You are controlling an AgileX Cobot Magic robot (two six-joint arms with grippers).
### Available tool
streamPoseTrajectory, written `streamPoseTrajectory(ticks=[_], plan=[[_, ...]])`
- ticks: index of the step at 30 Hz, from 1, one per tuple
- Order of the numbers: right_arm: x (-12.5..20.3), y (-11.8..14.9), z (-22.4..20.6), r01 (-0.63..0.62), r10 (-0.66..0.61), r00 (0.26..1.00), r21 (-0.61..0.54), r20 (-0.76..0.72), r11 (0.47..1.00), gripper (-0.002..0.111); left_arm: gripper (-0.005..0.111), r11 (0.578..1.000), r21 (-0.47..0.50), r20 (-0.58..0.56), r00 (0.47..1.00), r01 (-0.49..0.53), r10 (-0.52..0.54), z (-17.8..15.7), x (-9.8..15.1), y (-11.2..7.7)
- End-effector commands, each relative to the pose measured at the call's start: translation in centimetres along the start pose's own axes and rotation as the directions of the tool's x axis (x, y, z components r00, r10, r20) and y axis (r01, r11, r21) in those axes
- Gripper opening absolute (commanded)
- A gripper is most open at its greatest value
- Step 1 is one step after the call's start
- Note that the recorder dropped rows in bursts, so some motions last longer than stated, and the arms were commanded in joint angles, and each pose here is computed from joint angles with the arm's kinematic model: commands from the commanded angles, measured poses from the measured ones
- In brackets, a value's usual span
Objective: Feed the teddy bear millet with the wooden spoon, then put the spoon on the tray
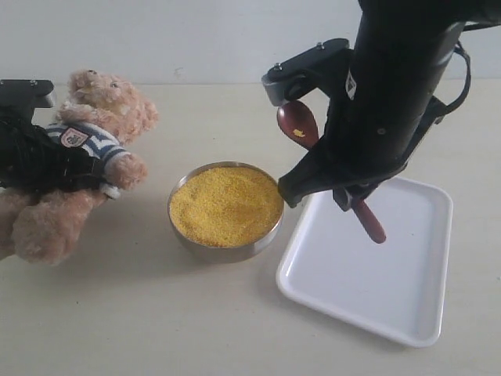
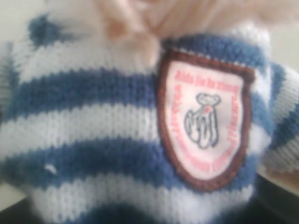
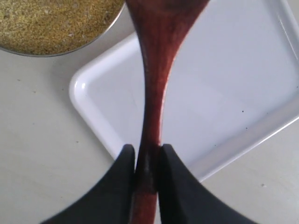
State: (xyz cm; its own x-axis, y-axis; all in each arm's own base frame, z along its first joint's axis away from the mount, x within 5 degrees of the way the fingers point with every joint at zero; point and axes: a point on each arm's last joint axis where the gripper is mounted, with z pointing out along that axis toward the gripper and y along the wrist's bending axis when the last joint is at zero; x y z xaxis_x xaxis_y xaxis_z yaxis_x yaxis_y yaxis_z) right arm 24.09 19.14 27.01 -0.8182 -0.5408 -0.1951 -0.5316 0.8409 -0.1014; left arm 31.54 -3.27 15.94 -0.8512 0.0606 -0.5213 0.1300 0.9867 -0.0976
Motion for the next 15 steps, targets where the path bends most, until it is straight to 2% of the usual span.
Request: streamPoseTrajectory(ticks=[1, 15], plan=[[0.2, 0.0, 0.2, -0.015, 0.016, 0.999, -0.010, 0.030, 1.000, 0.000, 0.004, 1.000, 0.006, 0.008, 1.000, 0.027, -0.027, -0.1, -0.1, -0.1], [0.0, 0.0, 0.2, -0.018, 0.018, 0.999, -0.012, 0.049, 1.000, 0.000, 0.004, 0.995, 0.083, -0.070, 0.996, 0.058, -0.052, 2.6, 1.1, -0.5]])
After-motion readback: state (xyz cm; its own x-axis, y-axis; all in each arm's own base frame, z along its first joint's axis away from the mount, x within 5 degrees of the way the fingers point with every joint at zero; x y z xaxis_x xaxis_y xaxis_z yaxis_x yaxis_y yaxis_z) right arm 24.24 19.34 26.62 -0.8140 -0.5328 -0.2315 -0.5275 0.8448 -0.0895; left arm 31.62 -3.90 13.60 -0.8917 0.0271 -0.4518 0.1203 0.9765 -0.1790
